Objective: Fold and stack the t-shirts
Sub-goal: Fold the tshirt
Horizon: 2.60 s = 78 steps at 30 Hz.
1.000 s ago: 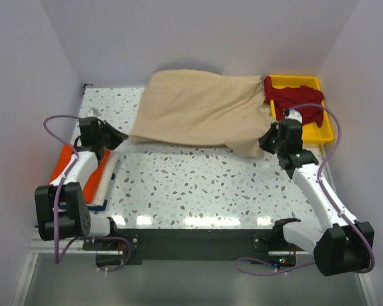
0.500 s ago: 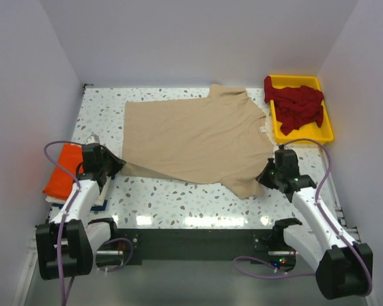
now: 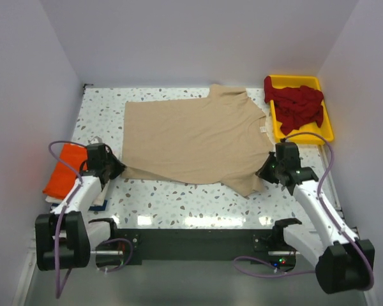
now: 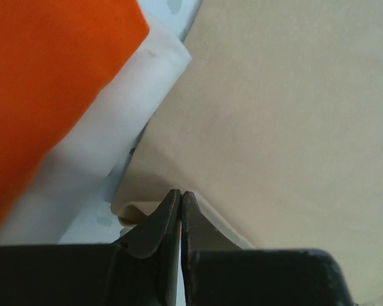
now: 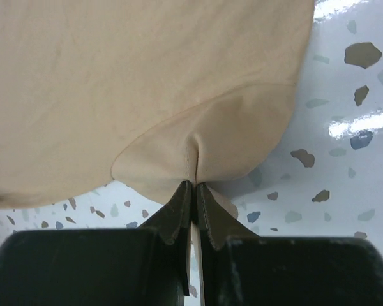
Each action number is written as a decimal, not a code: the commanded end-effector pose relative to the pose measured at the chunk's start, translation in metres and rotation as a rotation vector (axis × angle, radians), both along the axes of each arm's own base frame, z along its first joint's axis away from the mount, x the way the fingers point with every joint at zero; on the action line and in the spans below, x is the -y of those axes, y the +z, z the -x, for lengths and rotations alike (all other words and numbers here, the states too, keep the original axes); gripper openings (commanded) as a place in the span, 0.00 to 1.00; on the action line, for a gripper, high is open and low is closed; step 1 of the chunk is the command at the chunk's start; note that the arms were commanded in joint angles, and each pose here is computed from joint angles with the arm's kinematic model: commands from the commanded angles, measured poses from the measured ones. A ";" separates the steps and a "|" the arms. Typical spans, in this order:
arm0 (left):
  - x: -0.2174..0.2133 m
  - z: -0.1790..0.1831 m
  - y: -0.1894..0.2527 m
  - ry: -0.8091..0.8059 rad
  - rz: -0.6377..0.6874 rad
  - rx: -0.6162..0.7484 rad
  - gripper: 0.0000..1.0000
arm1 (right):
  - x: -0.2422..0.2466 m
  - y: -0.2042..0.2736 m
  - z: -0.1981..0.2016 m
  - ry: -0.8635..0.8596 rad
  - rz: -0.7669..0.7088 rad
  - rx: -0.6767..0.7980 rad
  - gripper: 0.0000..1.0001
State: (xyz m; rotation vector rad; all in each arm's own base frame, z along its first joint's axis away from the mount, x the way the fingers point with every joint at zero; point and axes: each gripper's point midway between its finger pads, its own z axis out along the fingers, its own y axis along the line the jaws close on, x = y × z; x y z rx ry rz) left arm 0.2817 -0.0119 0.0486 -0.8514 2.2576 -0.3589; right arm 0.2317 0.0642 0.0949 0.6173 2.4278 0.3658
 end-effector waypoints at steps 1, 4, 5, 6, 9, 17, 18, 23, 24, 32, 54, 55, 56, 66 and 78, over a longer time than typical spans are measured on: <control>0.000 -0.044 0.033 0.032 -0.010 0.102 0.00 | -0.009 0.035 -0.049 0.005 -0.021 0.108 0.00; 0.004 -0.060 0.034 0.037 -0.010 0.092 0.00 | -0.009 0.034 -0.078 -0.004 0.001 0.091 0.00; 0.004 -0.063 0.033 0.040 -0.010 0.084 0.00 | -0.009 0.024 -0.086 -0.003 0.013 0.058 0.00; 0.004 -0.067 0.031 0.044 -0.007 0.072 0.00 | -0.011 0.029 -0.096 -0.002 0.011 0.072 0.00; 0.005 -0.072 0.029 0.052 0.001 0.064 0.00 | -0.013 0.022 -0.113 0.005 0.018 0.043 0.00; -0.001 -0.092 0.035 0.075 -0.015 0.055 0.00 | -0.017 0.022 -0.150 0.013 0.011 0.036 0.00; 0.000 -0.097 0.037 0.076 -0.015 0.058 0.00 | -0.019 0.027 -0.155 0.014 0.004 0.046 0.00; -0.002 -0.106 0.036 0.083 -0.016 0.047 0.00 | -0.013 0.020 -0.170 0.003 -0.009 0.026 0.00; -0.002 -0.107 0.036 0.086 -0.017 0.046 0.00 | -0.014 0.023 -0.174 0.005 -0.018 0.033 0.00; -0.009 -0.113 0.040 0.105 -0.036 0.049 0.00 | -0.004 0.020 -0.188 -0.023 -0.051 0.033 0.00; -0.028 -0.118 0.036 0.161 -0.046 0.039 0.00 | 0.000 0.025 -0.214 -0.044 -0.097 0.052 0.00; -0.028 -0.119 0.036 0.160 -0.045 0.040 0.00 | -0.001 0.025 -0.215 -0.043 -0.101 0.049 0.00; -0.028 -0.120 0.035 0.158 -0.046 0.036 0.00 | -0.001 0.024 -0.216 -0.043 -0.103 0.047 0.00; -0.029 -0.130 0.029 0.152 -0.042 0.020 0.00 | 0.005 0.020 -0.222 -0.047 -0.119 0.038 0.00; -0.026 -0.141 0.051 0.114 -0.040 0.078 0.50 | 0.001 0.025 -0.225 0.019 -0.120 0.048 0.44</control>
